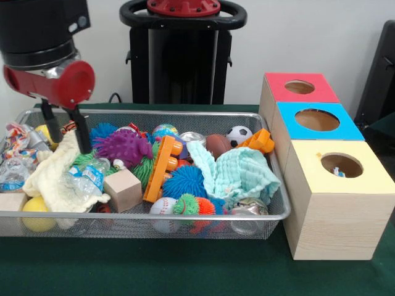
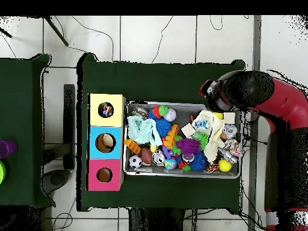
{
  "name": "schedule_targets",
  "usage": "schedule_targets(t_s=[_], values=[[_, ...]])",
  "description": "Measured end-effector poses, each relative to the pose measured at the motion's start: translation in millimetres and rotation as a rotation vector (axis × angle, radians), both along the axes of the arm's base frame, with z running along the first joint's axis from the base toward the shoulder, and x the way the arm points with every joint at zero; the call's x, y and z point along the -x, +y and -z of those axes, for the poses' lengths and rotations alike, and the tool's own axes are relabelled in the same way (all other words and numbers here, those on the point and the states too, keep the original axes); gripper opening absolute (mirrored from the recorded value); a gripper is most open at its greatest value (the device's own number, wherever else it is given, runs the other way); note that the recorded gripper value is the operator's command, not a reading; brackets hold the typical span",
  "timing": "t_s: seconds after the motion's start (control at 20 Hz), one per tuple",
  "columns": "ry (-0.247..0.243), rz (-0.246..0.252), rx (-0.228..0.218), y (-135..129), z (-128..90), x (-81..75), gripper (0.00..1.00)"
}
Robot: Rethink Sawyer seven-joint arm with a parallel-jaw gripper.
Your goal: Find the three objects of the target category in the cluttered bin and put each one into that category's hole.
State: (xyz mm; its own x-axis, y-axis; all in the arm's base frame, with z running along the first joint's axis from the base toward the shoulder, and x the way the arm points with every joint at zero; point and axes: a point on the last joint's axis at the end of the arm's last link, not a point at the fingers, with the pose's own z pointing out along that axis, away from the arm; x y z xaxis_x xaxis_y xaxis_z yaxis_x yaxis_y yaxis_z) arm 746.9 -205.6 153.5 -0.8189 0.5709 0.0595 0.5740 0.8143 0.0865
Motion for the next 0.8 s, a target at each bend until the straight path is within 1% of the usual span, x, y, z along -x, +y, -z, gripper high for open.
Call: schedule_targets(t_s=[0.25,0.8], values=[[0.006,-0.007,-0.005,-7.6,0.2,3.1,1.00],[-0.002,-0.021,0.002,-1.6,-7.5,1.1,1.00]])
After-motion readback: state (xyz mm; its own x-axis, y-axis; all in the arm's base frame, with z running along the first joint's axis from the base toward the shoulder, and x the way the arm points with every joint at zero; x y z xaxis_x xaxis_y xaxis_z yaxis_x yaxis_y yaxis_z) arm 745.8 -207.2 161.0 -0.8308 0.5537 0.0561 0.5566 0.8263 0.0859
